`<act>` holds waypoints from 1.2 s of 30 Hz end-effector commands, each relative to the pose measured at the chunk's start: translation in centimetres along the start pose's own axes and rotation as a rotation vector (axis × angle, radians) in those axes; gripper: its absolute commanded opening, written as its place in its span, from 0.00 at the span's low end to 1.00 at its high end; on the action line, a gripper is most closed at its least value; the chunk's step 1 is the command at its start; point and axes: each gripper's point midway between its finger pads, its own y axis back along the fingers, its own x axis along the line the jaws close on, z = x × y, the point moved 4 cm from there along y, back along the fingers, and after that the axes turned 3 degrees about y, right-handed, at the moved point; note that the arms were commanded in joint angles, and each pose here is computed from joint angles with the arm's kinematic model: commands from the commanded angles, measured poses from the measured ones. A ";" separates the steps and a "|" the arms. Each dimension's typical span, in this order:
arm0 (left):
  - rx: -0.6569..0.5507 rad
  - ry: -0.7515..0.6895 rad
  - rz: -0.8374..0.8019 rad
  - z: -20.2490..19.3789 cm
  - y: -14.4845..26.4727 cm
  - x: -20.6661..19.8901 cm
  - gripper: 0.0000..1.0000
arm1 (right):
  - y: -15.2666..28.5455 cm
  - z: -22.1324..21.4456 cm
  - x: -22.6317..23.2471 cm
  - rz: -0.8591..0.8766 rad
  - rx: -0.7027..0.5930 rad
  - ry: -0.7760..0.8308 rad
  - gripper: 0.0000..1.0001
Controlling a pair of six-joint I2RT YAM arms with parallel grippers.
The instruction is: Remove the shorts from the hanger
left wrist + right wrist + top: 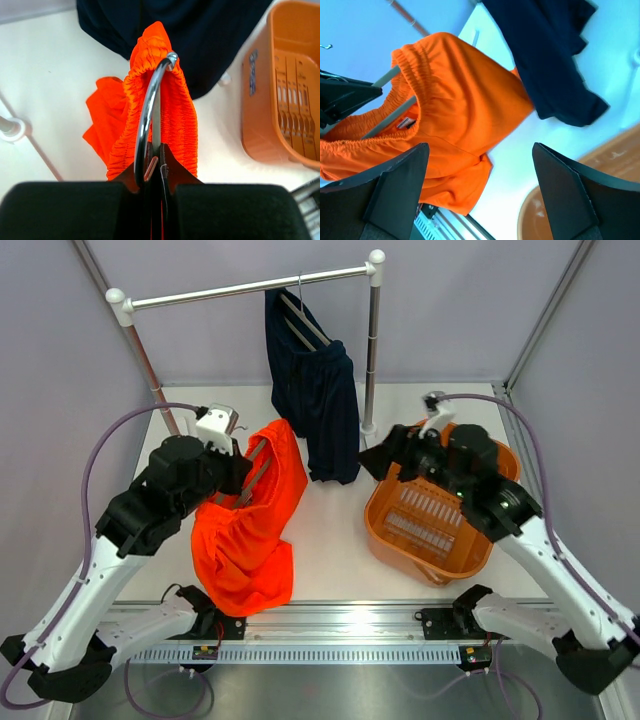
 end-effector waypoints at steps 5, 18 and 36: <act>-0.045 -0.008 -0.150 -0.4 0.6 -1.8 0.00 | -6.2 -0.5 4.1 -0.102 0.010 0.135 0.91; -0.034 -0.014 -0.189 -0.6 0.5 -2.4 0.00 | -12.0 -3.4 8.6 -0.127 0.083 0.242 0.86; -0.019 -0.019 -0.188 -0.1 -1.0 -3.8 0.00 | -13.1 -5.8 8.8 -0.128 0.142 0.261 0.81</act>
